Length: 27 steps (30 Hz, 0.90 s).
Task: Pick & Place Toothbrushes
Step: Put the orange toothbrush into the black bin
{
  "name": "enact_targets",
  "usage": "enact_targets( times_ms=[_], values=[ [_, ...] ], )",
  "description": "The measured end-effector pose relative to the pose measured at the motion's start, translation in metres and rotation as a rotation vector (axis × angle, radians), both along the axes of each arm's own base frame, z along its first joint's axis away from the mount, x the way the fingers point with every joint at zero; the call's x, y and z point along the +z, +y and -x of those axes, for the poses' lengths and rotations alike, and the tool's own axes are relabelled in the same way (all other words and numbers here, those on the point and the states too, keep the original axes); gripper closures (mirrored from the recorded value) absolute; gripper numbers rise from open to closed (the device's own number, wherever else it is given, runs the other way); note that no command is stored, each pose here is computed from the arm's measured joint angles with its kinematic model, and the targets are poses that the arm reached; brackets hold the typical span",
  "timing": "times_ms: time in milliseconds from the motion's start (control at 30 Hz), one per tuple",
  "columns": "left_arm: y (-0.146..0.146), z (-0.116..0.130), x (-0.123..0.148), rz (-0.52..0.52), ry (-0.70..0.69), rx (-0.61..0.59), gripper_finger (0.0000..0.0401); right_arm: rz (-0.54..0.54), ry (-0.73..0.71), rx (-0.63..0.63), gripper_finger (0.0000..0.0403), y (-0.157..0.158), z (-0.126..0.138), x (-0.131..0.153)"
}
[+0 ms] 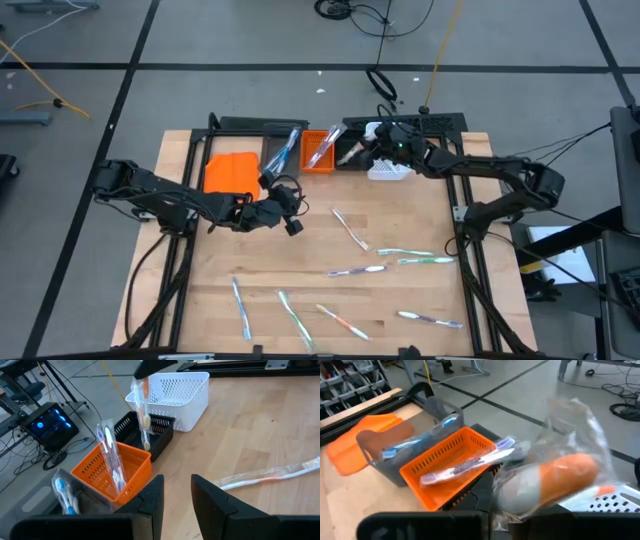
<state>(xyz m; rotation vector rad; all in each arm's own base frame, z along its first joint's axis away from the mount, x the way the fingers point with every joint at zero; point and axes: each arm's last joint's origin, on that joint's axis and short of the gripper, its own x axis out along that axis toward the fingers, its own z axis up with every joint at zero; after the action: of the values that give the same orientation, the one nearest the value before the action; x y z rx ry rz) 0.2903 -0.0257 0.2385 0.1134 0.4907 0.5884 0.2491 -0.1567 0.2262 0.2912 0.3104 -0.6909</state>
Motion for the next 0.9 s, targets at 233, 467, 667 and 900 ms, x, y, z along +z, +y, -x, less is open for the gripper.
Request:
enact_targets(
  times_ms=[233, 467, 667, 900],
  values=[
    [0.000, 0.000, 0.000, 0.016, -0.013, 0.009, 0.0302, -0.021, 0.029, -0.024, 0.0385, -0.006, 0.000, -0.008],
    [0.000, 0.000, 0.000, 0.017, -0.014, 0.010, 0.0302, -0.045, 0.076, -0.043, 0.0385, -0.011, -0.006, -0.026],
    [0.000, 0.000, 0.000, 0.017, -0.014, 0.009, 0.0302, -0.052, 0.041, -0.052, 0.0385, -0.015, -0.012, -0.034],
    [0.000, 0.000, 0.000, 0.017, -0.014, 0.010, 0.0302, -0.050, 0.017, -0.038, 0.0383, -0.015, -0.013, -0.032]
  ],
)
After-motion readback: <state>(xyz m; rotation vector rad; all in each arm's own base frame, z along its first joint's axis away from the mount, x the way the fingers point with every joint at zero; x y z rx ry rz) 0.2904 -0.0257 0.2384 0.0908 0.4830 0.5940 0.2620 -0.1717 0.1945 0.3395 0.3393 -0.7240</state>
